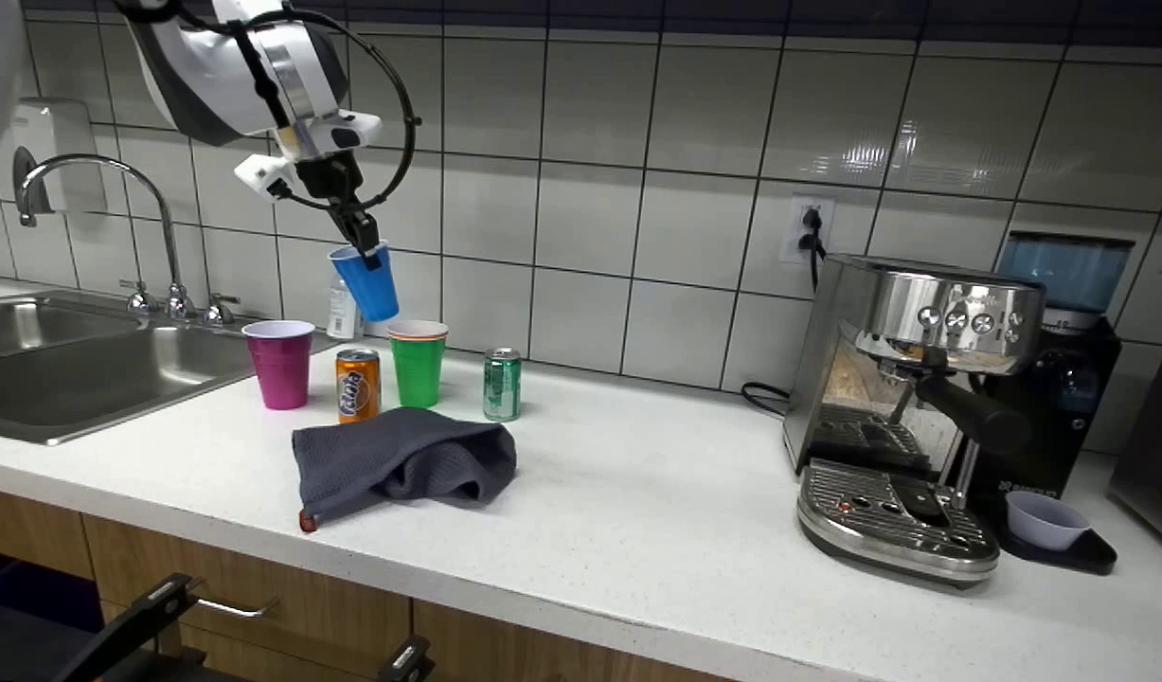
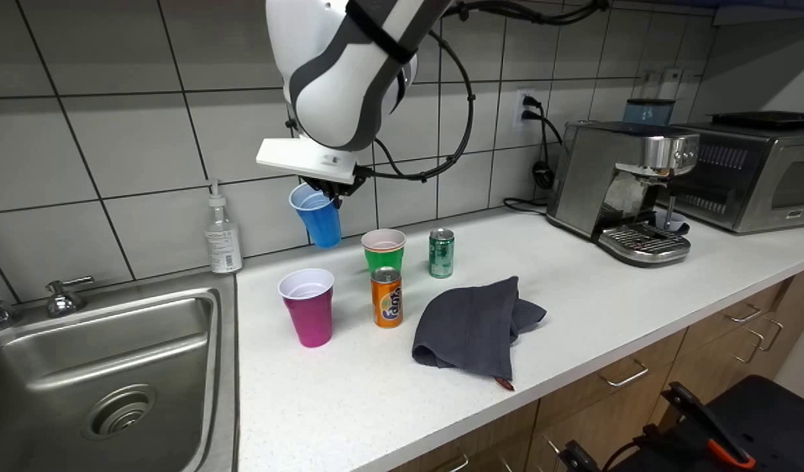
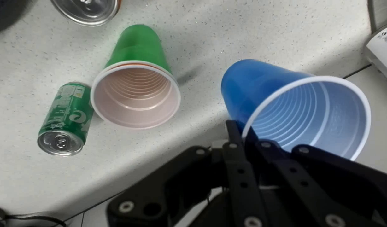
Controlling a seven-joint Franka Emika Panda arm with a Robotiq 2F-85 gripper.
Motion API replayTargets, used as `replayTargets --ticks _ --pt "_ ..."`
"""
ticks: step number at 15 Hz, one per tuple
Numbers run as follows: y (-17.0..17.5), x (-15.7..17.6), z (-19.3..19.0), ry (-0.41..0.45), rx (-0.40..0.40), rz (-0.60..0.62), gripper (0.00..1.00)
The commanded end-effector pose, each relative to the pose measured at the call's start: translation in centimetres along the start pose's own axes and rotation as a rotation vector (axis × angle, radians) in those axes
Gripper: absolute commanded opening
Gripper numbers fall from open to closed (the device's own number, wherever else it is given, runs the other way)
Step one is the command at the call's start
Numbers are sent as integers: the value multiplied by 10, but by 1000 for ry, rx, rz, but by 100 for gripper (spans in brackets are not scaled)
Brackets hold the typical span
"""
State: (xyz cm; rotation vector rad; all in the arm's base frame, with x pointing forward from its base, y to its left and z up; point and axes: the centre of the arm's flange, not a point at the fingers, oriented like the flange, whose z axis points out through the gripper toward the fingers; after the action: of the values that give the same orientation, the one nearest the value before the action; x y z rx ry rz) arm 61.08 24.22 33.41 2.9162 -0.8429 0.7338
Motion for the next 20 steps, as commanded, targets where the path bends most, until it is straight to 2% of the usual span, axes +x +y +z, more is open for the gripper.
replayTargets --ticks 1,10,20 --pt "15 -15 -22 35 28 -12 1" --pt "31 -22 -48 60 22 -39 1" --pt "51 -19 -65 91 17 20 1"
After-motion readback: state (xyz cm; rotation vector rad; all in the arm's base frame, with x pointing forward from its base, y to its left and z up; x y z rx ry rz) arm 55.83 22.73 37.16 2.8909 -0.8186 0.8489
